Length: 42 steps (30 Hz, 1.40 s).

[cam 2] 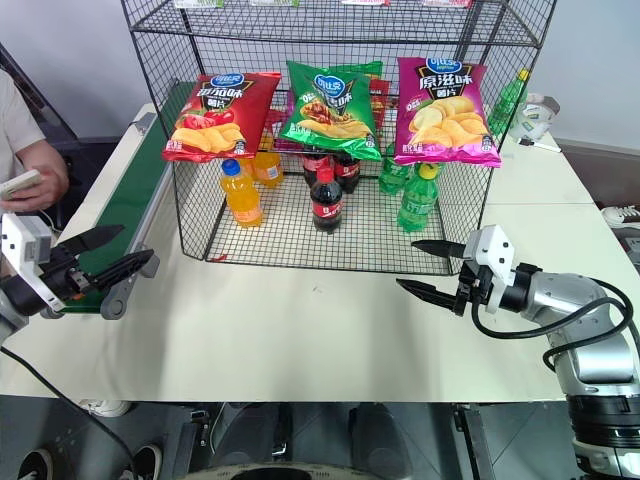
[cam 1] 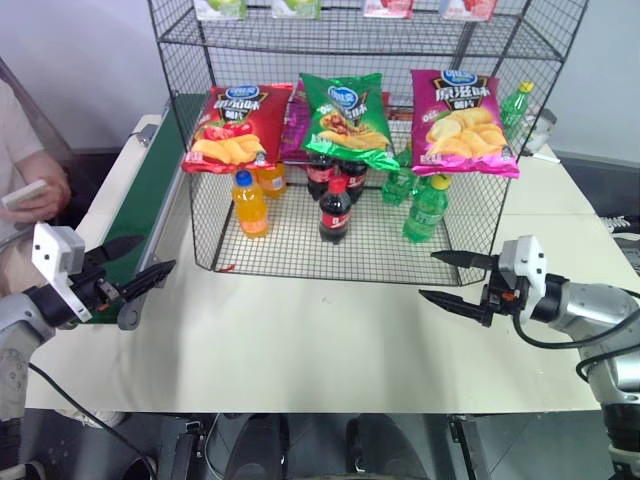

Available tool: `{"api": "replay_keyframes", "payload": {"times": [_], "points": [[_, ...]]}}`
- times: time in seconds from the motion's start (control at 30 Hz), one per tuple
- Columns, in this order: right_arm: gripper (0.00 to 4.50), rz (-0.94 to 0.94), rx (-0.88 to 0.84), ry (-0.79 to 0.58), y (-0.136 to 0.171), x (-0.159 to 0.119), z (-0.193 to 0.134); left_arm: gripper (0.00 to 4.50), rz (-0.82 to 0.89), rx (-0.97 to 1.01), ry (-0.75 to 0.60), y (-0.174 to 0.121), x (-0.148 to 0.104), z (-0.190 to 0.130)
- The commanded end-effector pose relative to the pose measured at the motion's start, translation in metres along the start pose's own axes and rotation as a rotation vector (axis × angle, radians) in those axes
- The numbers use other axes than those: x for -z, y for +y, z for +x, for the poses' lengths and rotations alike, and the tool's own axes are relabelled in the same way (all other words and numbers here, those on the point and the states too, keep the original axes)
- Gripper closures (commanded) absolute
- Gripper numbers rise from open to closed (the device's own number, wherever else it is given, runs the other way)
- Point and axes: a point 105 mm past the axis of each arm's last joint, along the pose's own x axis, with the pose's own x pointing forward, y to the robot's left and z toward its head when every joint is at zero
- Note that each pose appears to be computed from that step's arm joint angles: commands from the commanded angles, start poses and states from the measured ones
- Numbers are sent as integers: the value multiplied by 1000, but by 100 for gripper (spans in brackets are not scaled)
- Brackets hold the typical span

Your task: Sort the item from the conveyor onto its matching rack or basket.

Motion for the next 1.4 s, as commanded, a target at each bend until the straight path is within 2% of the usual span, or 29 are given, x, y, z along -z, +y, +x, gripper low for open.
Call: {"api": "replay_keyframes", "payload": {"times": [0.03, 1.4], "points": [[85, -36, 2, -8, -2, -5, 0, 22, 50, -16, -36, 4, -13, -4], [85, -60, -19, 21, -2, 3, 5, 22, 48, -4, -43, -1, -10, -3]]}}
